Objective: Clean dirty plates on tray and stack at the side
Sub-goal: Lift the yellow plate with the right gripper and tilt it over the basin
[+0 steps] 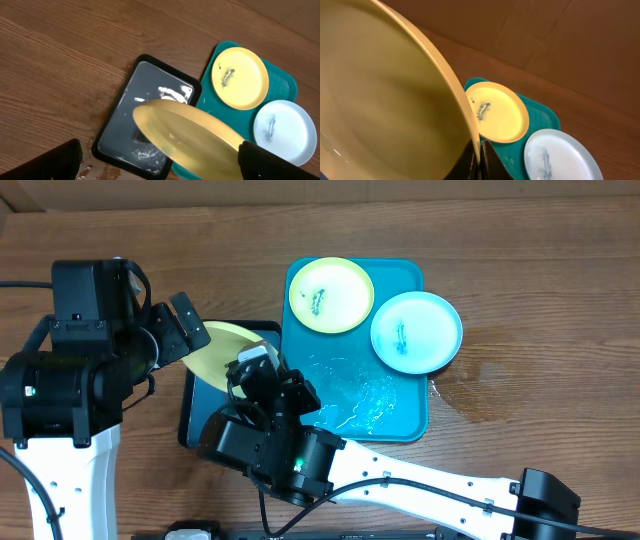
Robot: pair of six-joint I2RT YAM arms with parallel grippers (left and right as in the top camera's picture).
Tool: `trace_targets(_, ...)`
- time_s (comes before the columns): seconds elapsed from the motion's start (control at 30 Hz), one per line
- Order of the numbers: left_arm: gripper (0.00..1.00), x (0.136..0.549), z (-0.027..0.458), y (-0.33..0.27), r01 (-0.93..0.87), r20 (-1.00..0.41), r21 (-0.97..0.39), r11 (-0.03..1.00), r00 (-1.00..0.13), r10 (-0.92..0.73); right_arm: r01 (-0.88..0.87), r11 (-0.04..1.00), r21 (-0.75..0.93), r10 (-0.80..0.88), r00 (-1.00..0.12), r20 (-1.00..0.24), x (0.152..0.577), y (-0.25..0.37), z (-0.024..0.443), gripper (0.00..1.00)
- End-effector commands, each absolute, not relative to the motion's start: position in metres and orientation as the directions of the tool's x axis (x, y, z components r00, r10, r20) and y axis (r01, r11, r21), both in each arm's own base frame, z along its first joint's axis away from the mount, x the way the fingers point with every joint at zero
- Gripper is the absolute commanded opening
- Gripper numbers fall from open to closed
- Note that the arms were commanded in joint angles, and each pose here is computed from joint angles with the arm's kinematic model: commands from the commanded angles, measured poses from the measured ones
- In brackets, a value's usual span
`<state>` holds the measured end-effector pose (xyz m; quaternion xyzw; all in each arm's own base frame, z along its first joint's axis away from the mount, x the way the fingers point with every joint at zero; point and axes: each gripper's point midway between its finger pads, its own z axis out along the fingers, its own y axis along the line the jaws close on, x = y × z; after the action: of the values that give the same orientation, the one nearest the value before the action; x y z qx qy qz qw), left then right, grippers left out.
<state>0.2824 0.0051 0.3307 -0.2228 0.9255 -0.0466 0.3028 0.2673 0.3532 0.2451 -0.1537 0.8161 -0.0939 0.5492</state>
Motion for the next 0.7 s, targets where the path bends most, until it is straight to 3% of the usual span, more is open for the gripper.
trace_targets(0.0,1.00,0.285,0.335,0.005,-0.379,-0.544,-0.232,0.896,-0.713,-0.442,-0.086,0.937,-0.338,-0.347,-0.309,-0.885,0.269,0.347,0.259,0.04)
trace_targets(0.27,1.00,0.283,0.340,0.012,-0.400,-0.558,-0.213,0.891,-0.699,-0.447,-0.102,0.932,-0.349,-0.363,-0.306,-0.880,0.263,0.350,0.258,0.04)
trace_targets(0.3,1.00,0.279,0.342,0.020,-0.442,-0.564,-0.198,0.875,-0.678,-0.470,-0.103,0.930,-0.353,-0.367,-0.307,-0.878,0.262,0.350,0.257,0.04)
trace_targets(0.43,1.00,0.223,0.365,0.078,-0.759,-0.616,-0.173,0.628,-0.415,-0.670,-0.106,0.921,-0.375,-0.389,-0.312,-0.867,0.261,0.347,0.255,0.04)
trace_targets(0.67,1.00,0.198,0.382,0.089,-0.782,-0.675,-0.197,0.591,-0.329,-0.660,-0.081,0.939,-0.335,-0.344,-0.289,-0.893,0.264,0.351,0.263,0.04)
